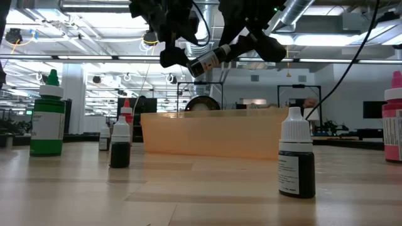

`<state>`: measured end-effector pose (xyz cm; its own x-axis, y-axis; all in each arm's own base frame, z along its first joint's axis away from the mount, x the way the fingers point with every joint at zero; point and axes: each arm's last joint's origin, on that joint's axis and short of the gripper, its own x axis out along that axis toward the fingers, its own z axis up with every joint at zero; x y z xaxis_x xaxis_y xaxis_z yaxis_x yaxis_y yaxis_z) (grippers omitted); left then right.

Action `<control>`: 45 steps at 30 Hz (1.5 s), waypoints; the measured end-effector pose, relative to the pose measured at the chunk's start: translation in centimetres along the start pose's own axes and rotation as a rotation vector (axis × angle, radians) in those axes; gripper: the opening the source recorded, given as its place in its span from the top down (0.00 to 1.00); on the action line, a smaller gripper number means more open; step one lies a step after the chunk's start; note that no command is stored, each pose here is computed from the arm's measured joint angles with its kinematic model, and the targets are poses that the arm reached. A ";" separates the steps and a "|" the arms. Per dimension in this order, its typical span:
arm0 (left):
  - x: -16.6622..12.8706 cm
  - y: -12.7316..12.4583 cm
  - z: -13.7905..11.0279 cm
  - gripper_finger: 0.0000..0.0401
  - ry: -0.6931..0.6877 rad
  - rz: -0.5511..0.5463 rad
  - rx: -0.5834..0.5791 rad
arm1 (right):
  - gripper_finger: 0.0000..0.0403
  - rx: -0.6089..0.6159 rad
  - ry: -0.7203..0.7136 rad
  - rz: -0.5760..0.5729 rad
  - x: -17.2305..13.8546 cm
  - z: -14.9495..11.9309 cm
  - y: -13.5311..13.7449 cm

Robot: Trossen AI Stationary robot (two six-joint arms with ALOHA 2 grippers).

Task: Pick & Place food coloring
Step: Put the large black food coloring bottle into the bin

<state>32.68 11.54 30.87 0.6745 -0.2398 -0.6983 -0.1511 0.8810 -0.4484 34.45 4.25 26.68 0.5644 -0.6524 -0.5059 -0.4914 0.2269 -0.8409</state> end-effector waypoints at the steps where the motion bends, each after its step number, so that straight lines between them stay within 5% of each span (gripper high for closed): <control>1: 0.1 0.1 0.0 0.19 0.004 0.005 -0.004 | 0.68 -0.001 -0.002 0.000 -0.1 0.0 0.0; 23: 2.6 -1.1 -0.1 0.19 0.044 -0.081 0.018 | 0.68 -0.020 -0.016 -0.010 -0.3 0.3 0.0; 45: 2.8 -1.5 0.1 0.26 0.012 -0.041 0.081 | 0.68 -0.042 -0.019 -0.016 -0.3 0.4 0.0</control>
<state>34.87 9.61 29.60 0.6699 -0.2813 -0.6871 -0.0637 0.9003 -0.4306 34.53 4.77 26.79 0.5847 -0.6420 -0.4960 -0.5089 0.1858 -0.8405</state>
